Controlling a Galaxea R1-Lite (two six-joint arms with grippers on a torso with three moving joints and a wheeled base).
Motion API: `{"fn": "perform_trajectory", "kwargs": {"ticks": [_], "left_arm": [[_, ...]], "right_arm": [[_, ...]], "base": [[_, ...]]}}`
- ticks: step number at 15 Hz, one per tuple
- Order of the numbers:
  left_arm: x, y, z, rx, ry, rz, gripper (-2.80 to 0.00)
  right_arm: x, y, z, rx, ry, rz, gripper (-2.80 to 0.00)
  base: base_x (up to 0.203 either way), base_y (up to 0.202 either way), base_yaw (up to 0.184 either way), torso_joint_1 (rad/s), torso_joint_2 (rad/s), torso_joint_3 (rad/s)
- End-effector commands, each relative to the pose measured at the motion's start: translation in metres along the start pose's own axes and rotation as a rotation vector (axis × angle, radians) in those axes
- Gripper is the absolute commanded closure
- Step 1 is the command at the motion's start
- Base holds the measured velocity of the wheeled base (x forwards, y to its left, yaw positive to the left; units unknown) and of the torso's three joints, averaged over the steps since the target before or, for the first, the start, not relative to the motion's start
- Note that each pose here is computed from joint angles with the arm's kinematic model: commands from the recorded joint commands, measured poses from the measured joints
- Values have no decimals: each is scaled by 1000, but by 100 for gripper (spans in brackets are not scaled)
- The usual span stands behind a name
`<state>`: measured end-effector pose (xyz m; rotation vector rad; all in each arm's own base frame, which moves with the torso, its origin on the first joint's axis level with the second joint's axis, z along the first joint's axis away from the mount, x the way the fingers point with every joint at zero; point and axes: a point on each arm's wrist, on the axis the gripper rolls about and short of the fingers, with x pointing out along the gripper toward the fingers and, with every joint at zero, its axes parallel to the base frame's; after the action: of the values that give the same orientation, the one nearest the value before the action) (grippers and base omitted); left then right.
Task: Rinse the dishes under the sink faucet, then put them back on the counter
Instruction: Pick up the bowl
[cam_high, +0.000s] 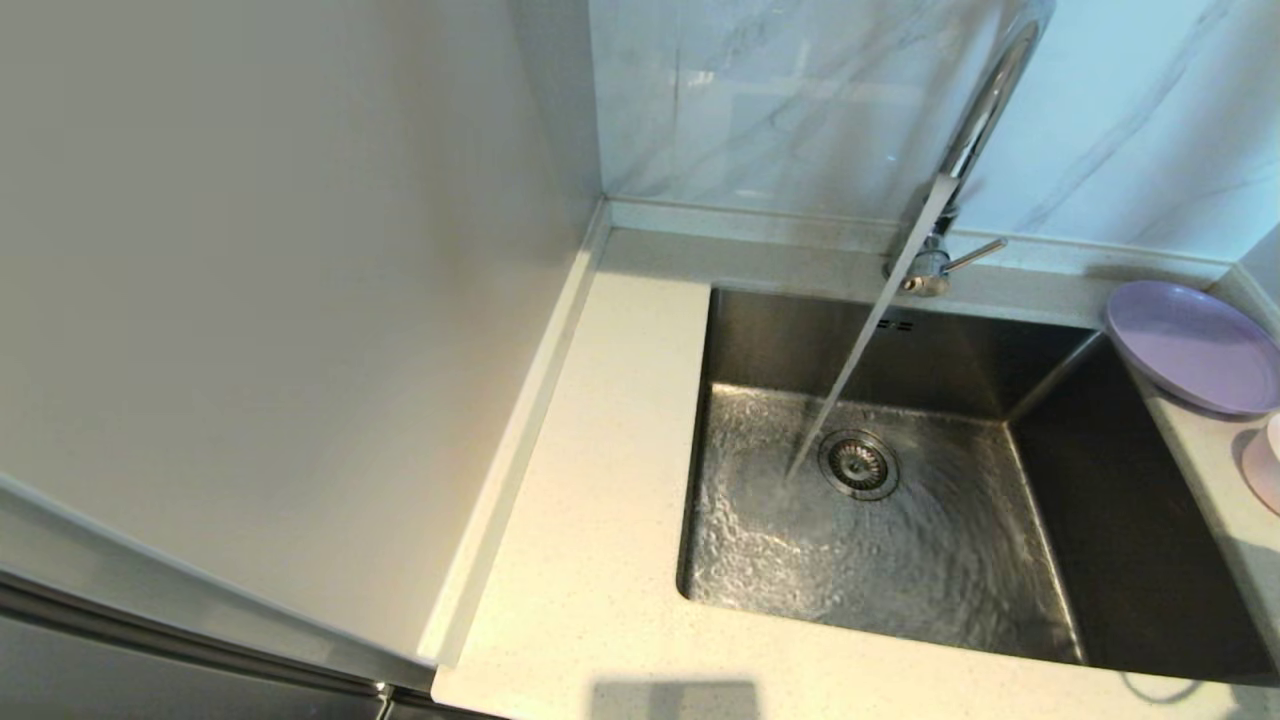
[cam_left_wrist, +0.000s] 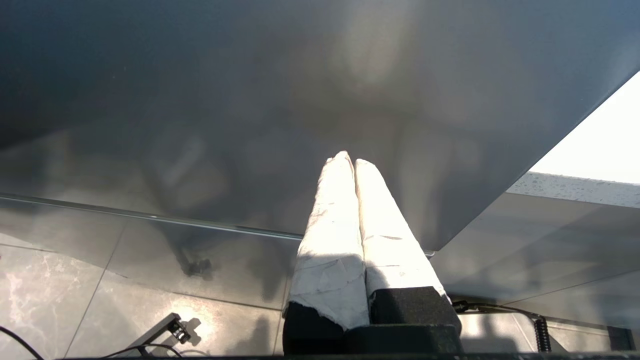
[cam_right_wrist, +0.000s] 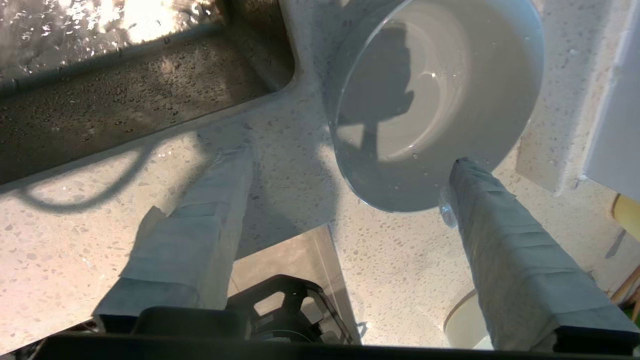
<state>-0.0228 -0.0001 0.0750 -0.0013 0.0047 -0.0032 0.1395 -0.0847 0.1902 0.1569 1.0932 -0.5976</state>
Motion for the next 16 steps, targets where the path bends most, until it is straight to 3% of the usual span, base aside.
{"fn": "perform_trajectory", "kwargs": {"ticks": [1,12,13,16], "left_arm": [[0,0,0,0,0,0,0],[0,0,0,0,0,0,0],[0,0,0,0,0,0,0],[0,0,0,0,0,0,0]], "right_arm": [[12,2,5,-9,40,0,-280],[42,7,8,-21,104,-8,-280],[44,7,7,-23,113,-8,0],[47,7,7,-25,124,-18,0]], "base": [[0,0,0,0,0,0],[0,0,0,0,0,0],[0,0,0,0,0,0],[0,0,0,0,0,0]]}}
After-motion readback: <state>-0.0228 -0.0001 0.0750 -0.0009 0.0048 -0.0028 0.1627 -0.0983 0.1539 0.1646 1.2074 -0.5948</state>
